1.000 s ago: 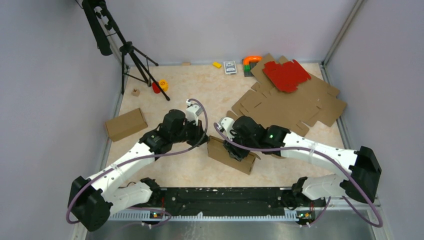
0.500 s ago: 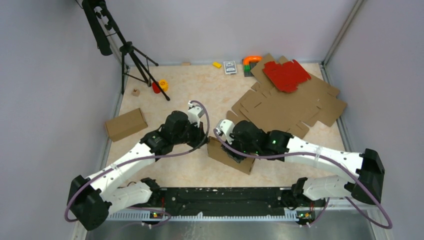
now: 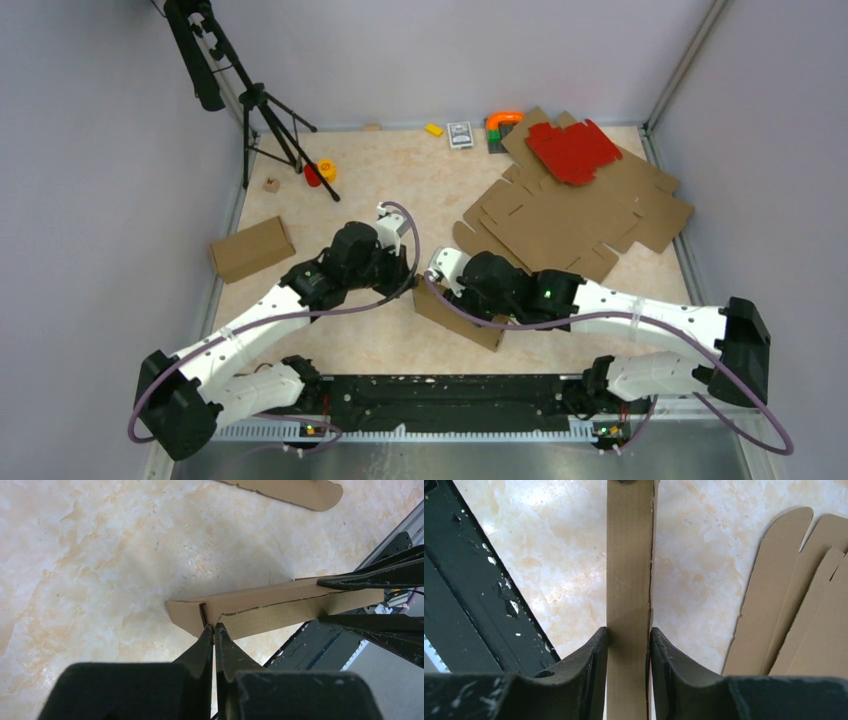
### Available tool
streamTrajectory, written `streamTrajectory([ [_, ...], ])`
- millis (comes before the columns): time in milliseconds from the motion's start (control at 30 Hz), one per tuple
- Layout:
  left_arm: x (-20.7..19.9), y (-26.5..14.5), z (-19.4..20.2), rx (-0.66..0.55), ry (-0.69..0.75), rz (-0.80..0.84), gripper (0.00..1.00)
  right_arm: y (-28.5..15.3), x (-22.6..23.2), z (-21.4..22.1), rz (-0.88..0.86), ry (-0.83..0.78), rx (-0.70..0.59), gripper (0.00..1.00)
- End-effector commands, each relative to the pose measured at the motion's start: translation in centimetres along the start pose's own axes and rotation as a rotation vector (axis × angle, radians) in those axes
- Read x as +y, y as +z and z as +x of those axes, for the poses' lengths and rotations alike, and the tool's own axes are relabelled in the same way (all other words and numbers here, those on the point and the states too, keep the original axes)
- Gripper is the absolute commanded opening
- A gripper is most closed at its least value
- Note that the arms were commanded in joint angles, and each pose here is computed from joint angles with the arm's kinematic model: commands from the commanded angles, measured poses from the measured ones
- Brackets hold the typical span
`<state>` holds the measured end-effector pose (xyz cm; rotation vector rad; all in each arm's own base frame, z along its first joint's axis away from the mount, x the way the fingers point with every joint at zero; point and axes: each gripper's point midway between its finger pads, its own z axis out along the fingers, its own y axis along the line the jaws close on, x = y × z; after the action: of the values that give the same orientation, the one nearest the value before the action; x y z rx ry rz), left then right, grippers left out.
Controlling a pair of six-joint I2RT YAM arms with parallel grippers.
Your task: Fold the paper box
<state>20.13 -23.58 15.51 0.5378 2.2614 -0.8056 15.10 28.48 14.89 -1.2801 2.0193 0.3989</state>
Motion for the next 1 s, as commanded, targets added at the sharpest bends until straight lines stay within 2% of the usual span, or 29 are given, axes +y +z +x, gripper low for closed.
streamTrajectory([
  [0, -0.1, -0.1, 0.0, 0.013, -0.003, -0.013, 0.00, 0.0, 0.4, 0.0, 0.013, -0.043, -0.029, 0.28],
  [200, -0.4, 0.2, 0.0, 0.011, -0.003, -0.005, 0.00, -0.7, 0.4, -0.2, 0.032, -0.016, -0.063, 0.53],
  [300, -0.6, 0.3, 0.0, 0.012, -0.002, -0.004, 0.00, -1.6, 0.3, -1.5, 0.032, 0.022, -0.130, 0.60],
  [400, -0.6, 0.4, 0.0, 0.015, -0.002, -0.007, 0.00, -2.3, 0.4, -2.3, 0.025, 0.050, -0.174, 0.61],
  [600, -0.7, 0.5, -0.1, 0.016, -0.004, -0.007, 0.00, -1.5, 0.7, -1.4, 0.018, 0.024, -0.143, 0.54],
  [667, -1.1, 0.7, -1.0, -0.016, 0.003, 0.007, 0.00, -1.4, 0.9, -1.3, 0.019, 0.017, -0.144, 0.48],
  [800, -0.9, 0.6, -0.1, 0.021, -0.002, -0.006, 0.00, -1.6, 1.3, -1.6, -0.002, 0.010, -0.166, 0.31],
  [967, -0.9, 0.7, -0.1, 0.024, -0.002, -0.006, 0.00, -1.6, 1.7, -1.4, -0.024, -0.004, -0.171, 0.25],
])
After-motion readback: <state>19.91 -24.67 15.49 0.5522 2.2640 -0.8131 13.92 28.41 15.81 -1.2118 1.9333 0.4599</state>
